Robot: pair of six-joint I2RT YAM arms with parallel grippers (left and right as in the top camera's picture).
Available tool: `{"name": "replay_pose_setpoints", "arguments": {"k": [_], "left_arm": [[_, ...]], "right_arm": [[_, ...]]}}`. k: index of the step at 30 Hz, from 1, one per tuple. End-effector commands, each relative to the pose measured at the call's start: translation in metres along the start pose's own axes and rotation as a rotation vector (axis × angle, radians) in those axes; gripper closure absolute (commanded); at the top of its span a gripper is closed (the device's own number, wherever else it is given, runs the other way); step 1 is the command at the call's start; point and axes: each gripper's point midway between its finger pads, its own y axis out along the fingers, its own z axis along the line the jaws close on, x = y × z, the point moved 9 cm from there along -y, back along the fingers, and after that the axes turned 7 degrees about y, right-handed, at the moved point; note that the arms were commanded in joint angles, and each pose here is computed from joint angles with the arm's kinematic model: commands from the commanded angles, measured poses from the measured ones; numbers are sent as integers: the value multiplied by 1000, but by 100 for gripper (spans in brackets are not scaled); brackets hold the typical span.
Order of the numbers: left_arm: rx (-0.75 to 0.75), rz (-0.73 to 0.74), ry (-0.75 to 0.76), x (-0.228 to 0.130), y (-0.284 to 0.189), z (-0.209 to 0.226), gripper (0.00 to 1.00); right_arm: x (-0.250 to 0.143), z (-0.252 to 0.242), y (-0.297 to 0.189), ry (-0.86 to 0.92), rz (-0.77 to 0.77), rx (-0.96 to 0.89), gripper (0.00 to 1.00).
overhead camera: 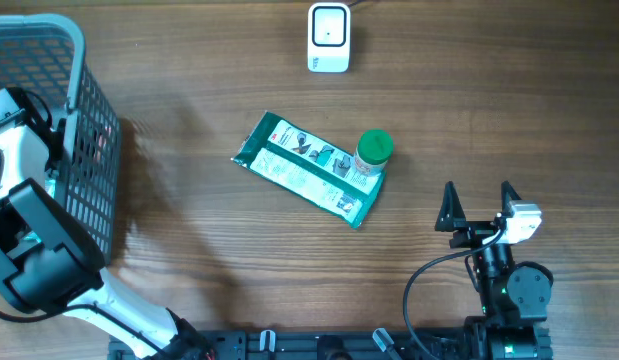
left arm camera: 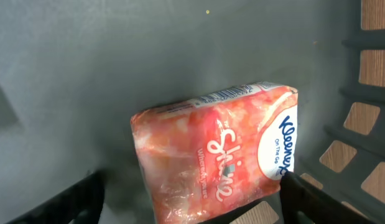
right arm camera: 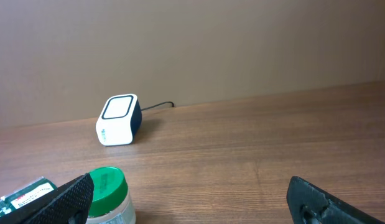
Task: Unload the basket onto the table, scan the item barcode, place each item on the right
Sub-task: 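Reach the left gripper into the basket and grasp the red tissue pack, then set the red tissue pack down left of the wipes pack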
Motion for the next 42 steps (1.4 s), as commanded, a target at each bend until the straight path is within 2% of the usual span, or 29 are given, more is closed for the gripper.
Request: {"name": "replay_pose_setpoints", "arguments": {"k": [1,2,5,9,12,14,17,19,22,23,26,28,32,34,37,40,42], "left_arm": [[18,47,16,-15,11,-1,38],[34,43,15,-15,11,0,55],[43,46,14,-16,12,1,96],[38,33,3,-12,7,4,96],[-22,-16,-39,0,-33,10,96],[-104,-107,-64,11,-84,13,96],[-336,-300,-44,9,-182,13,96],[-521,-398,34,-18,-247,3,96],[-614,-493,178,-63,-298,-13,96],[-628,-482,316,-94,-307,-25,96],[-628,-362,571,-133,-294,-47,96],[-580,-224,731,-157,-261,-64,96],[-472,68,816,-192,-173,-80,96],[-415,215,792,-208,-124,-81,96],[-300,400,658,-232,-57,-78,96],[-215,509,623,-253,-18,-82,96],[-141,555,542,-266,-3,-82,96]], "right_arm": [[1,0,0,12,-8,-2,0],[1,0,0,11,-8,-2,0],[1,0,0,12,-8,-2,0],[1,0,0,11,-8,-2,0],[1,0,0,11,-8,-2,0],[1,0,0,11,-8,-2,0],[1,0,0,11,-8,-2,0],[1,0,0,11,-8,-2,0],[1,0,0,11,-8,-2,0],[1,0,0,11,-8,-2,0],[1,0,0,12,-8,-2,0],[1,0,0,12,-8,-2,0],[1,0,0,11,-8,-2,0],[1,0,0,12,-8,-2,0],[1,0,0,11,-8,-2,0],[1,0,0,11,-8,-2,0],[1,0,0,12,-8,-2,0]]}}
